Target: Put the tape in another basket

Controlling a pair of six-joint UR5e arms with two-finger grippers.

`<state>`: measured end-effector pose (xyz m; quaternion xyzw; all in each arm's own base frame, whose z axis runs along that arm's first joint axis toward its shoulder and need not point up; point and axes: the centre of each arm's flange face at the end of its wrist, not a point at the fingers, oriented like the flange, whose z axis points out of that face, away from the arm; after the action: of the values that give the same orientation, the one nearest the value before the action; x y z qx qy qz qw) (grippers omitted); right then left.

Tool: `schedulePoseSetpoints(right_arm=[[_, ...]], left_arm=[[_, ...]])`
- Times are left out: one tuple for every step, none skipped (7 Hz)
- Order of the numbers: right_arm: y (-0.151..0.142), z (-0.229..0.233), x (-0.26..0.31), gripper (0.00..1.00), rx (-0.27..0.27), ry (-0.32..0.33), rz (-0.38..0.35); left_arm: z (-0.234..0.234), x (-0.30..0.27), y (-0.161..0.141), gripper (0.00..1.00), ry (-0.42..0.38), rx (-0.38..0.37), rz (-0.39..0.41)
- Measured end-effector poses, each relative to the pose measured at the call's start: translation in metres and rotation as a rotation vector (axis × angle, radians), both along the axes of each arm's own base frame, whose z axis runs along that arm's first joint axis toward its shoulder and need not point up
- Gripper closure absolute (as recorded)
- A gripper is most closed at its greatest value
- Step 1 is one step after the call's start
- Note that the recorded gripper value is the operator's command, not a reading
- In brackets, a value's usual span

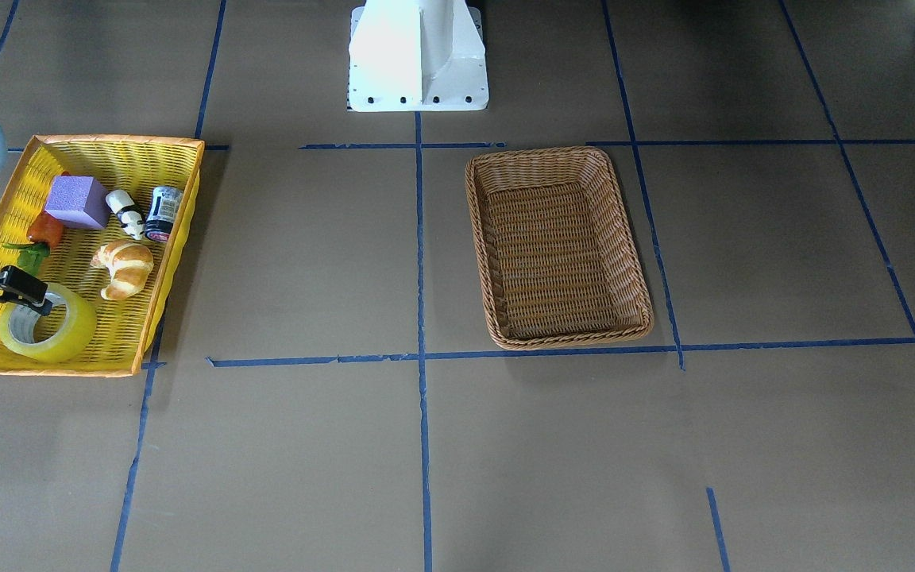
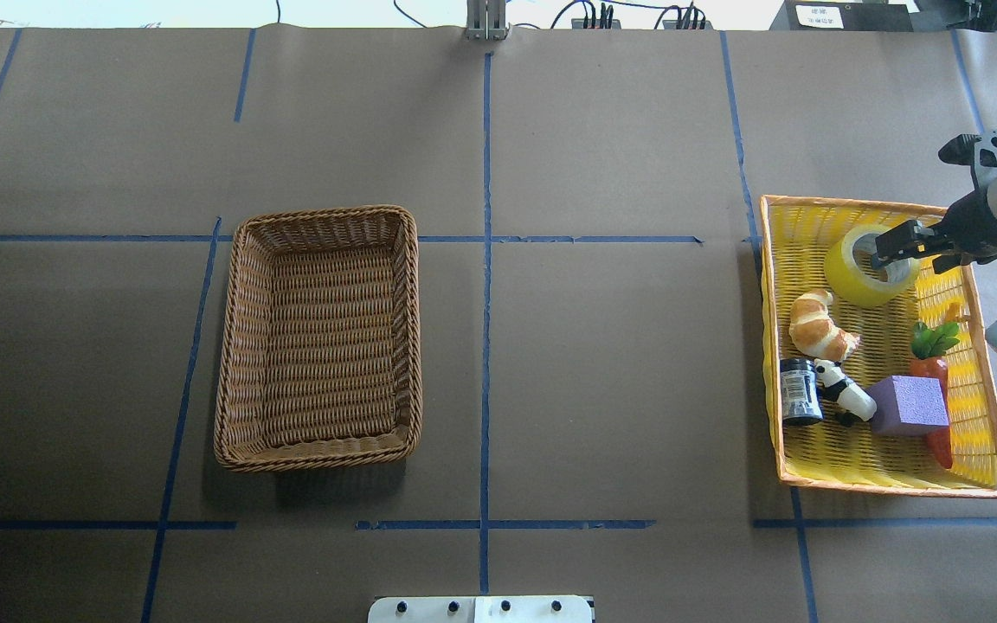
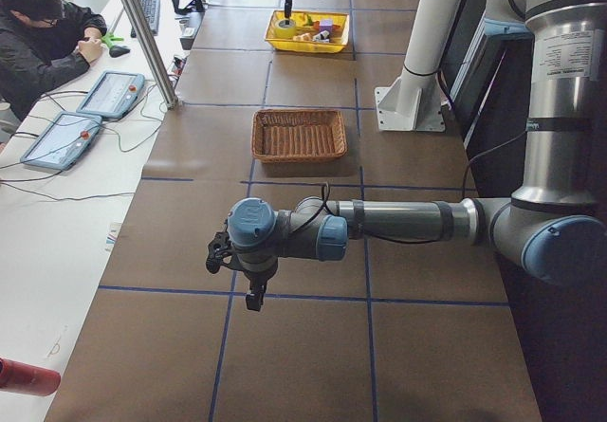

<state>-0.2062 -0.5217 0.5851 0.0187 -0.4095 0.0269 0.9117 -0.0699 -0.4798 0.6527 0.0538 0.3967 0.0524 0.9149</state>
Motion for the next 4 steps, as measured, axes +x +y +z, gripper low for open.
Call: schedulePoseSetpoints(right_arm=[[0.001,0.002,-0.004,0.00,0.000,0.008,-0.003],[0.002,0.005,-0.006,0.02,-0.004,0.014,-0.004],[0.001,0.009,-0.007,0.05,-0.012,0.019,-0.005],[0.000,0.013,-0.008,0.21,-0.018,0.023,-0.005]], left_arm=[[0.000,0.000,0.000,0.00,0.000,0.000,0.000],[0.000,0.000,0.000,0.00,0.001,0.000,0.000],[0.000,0.000,0.000,0.00,0.001,0.000,0.001],[0.000,0.000,0.000,0.00,0.001,-0.001,0.001]])
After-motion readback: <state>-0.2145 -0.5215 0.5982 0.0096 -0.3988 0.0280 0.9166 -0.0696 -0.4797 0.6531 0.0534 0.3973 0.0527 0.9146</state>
